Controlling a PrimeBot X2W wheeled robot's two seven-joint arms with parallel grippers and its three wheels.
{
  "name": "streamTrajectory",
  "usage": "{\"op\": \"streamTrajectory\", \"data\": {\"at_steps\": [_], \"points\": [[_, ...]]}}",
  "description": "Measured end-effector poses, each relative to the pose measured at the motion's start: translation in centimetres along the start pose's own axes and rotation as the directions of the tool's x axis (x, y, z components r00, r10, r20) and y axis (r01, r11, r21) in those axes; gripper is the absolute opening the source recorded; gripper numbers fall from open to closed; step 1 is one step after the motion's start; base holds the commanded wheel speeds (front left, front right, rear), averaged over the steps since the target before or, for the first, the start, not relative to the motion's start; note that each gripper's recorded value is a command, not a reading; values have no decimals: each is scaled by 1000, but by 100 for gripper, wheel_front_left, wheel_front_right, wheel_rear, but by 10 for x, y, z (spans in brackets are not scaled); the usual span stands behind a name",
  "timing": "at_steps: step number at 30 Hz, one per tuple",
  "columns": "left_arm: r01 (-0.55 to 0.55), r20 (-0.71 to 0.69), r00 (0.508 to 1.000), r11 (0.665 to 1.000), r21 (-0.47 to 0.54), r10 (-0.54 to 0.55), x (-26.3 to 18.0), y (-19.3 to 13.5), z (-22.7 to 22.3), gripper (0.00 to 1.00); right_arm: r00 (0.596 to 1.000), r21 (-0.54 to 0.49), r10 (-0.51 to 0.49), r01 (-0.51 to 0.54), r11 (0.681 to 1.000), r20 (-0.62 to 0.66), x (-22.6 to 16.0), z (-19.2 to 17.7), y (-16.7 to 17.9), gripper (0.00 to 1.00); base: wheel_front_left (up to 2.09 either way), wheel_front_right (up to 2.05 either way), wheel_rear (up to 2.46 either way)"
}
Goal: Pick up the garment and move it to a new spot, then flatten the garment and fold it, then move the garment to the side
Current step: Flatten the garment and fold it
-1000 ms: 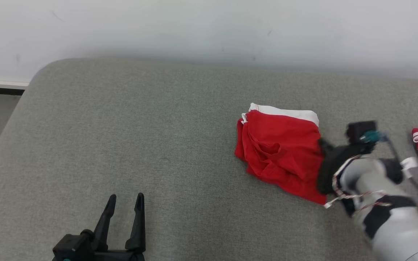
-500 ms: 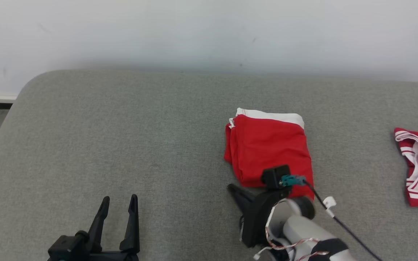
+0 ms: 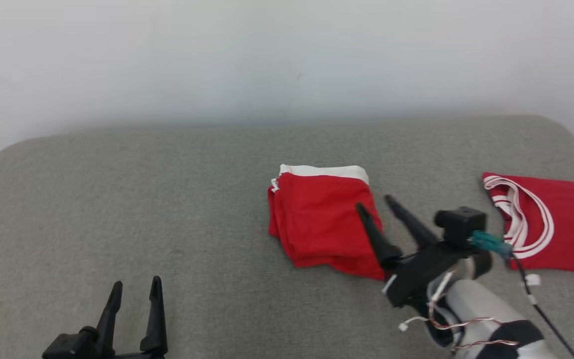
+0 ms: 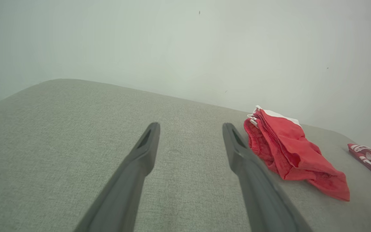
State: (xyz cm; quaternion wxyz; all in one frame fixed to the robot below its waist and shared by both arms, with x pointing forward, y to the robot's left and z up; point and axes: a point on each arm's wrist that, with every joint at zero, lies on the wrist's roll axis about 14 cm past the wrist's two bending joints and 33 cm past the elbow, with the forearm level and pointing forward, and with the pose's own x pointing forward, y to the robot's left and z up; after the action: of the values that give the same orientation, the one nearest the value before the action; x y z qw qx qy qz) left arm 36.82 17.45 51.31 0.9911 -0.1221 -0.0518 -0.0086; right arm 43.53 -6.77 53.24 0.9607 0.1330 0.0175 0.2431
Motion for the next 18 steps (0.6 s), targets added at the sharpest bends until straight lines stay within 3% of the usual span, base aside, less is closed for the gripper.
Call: {"op": "streamTrajectory", "data": {"at_steps": [5,10,18], "points": [[17,7,1000,1000,13,-17,6,-5,2,100,981,-62,-160,167,984,110,-37,32,-56,100,0,0,0],[39,2,999,998,47,-39,5,-10,1,100,934,-133,-306,332,934,183,-85,46,-99,100,0,0,0],[3,-8,1000,996,90,-2,-6,5,-1,100,913,-156,-385,404,901,137,-122,15,-107,100,0,0,0]]}}
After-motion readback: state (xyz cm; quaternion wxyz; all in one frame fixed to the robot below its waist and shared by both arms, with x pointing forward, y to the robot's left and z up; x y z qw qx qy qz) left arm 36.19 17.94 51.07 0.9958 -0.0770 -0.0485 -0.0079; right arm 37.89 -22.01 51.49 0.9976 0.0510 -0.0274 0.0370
